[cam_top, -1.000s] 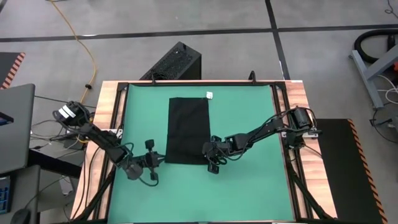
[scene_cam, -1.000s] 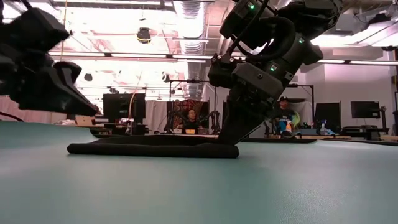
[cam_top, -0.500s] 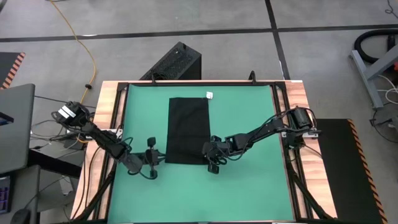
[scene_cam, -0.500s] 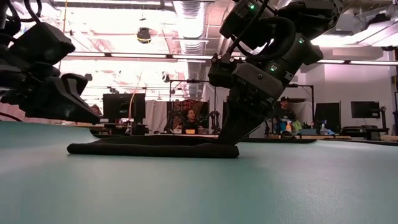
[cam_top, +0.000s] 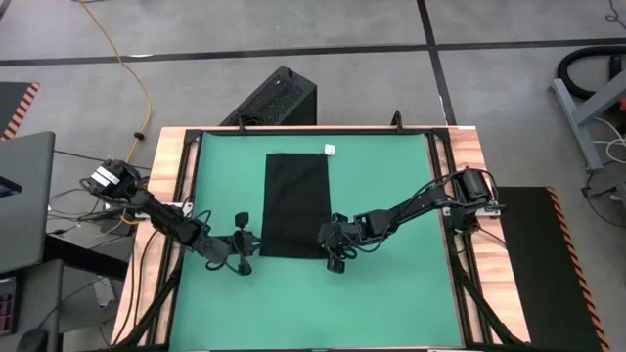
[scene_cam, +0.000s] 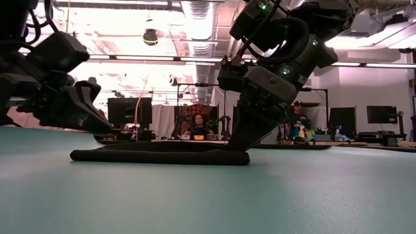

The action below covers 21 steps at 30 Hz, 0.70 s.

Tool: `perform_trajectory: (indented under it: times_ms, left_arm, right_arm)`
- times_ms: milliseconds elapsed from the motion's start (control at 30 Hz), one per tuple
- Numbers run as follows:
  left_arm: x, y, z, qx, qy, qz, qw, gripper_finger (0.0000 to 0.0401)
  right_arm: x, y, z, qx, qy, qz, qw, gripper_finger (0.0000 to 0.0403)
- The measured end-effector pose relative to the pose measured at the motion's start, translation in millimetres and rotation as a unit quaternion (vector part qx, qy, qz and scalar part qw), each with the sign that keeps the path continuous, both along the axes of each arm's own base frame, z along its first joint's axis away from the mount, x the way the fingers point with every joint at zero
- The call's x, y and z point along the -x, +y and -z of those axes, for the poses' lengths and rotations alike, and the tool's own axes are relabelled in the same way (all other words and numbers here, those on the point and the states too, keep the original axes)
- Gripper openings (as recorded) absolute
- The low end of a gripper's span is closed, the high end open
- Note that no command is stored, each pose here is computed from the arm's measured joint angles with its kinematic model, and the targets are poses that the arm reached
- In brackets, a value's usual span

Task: Roll towel
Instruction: Roll the black towel

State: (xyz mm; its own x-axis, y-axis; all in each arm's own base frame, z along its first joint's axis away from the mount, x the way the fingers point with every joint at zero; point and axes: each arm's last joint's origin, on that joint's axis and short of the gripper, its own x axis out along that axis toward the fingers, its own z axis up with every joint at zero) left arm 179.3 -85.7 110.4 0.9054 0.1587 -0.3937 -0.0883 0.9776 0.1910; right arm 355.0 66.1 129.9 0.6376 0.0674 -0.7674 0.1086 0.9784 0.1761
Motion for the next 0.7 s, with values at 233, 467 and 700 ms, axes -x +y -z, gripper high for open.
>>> perform_trajectory:
  times_ms: [233, 467, 700]
  left_arm:
    - [-1.4, 3.7, 1.5, 0.001, 0.011, 0.006, 1.0, 0.0]
    - [-1.4, 3.7, 1.5, 0.004, 0.01, 0.004, 1.0, 0.0]
    - [8.7, 9.5, 4.3, 0.019, -0.025, 0.003, 1.0, 0.0]
  right_arm:
    - [0.0, 0.2, 0.1, 0.0, 0.0, -0.001, 1.0, 0.0013]
    - [0.1, 0.6, 0.2, 0.001, 0.0, -0.002, 1.0, 0.0023]
    - [0.1, 0.5, 0.3, 0.001, 0.0, -0.002, 1.0, 0.0025]
